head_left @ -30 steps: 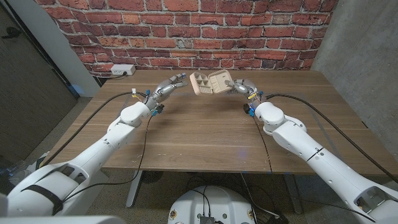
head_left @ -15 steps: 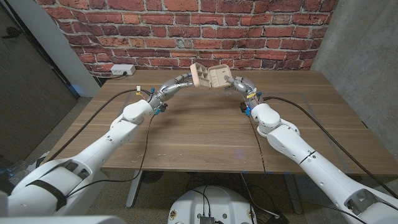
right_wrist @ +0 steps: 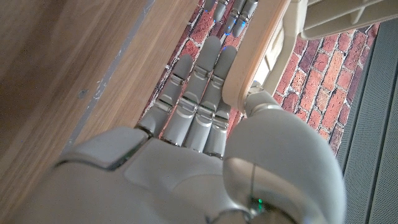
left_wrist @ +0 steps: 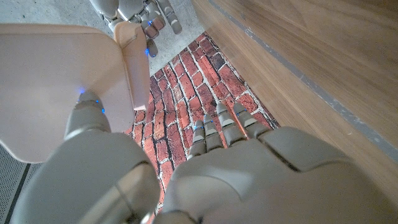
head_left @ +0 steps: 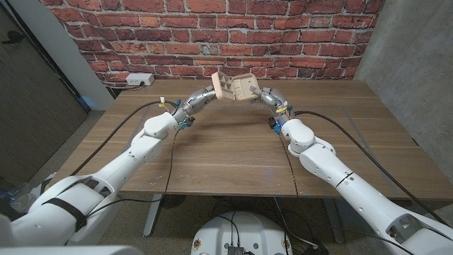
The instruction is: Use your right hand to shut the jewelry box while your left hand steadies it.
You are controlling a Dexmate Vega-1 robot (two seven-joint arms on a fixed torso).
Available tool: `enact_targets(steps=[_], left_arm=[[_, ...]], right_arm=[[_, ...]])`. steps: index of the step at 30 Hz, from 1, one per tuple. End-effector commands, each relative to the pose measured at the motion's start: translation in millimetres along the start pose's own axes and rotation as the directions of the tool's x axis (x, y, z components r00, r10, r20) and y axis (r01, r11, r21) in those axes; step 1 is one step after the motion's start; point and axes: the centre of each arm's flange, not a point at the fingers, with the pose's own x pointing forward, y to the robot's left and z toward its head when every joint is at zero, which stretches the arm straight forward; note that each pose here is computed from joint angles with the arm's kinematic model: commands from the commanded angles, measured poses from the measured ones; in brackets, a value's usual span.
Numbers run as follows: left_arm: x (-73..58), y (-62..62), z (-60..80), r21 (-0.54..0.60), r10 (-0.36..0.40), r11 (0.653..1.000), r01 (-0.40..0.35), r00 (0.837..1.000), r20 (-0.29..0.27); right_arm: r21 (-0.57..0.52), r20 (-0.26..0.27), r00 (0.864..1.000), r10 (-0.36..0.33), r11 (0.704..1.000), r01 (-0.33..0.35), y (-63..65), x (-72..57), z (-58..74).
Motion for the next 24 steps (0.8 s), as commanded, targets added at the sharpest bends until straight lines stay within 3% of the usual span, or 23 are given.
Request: enact_targets(steps=[1,12,19,24], left_arm=[[13.6,-7.8,4.1,-0.030,-0.086,0.996,0.087,0.996,0.024],[16.6,-11.4,8.1,-0.029,-0.097,0.995,0.098,0.994,0.045],[16.0,-13.5,9.3,-0.057,-0.088,0.994,0.092,0.994,0.071],[15.7,-14.0,9.6,-0.091,-0.080,0.992,0.087,0.993,0.083]], right_arm=[[-0.063,0.021,0.999,-0.033,0.997,0.034,9.4,1.1,-0.2],[-0.168,0.045,0.989,-0.138,0.975,0.144,13.8,-1.9,2.2],[-0.280,0.108,0.971,-0.212,0.931,0.234,18.4,-5.6,5.3],[-0.271,0.144,0.966,-0.213,0.931,0.246,21.8,-7.0,8.2]])
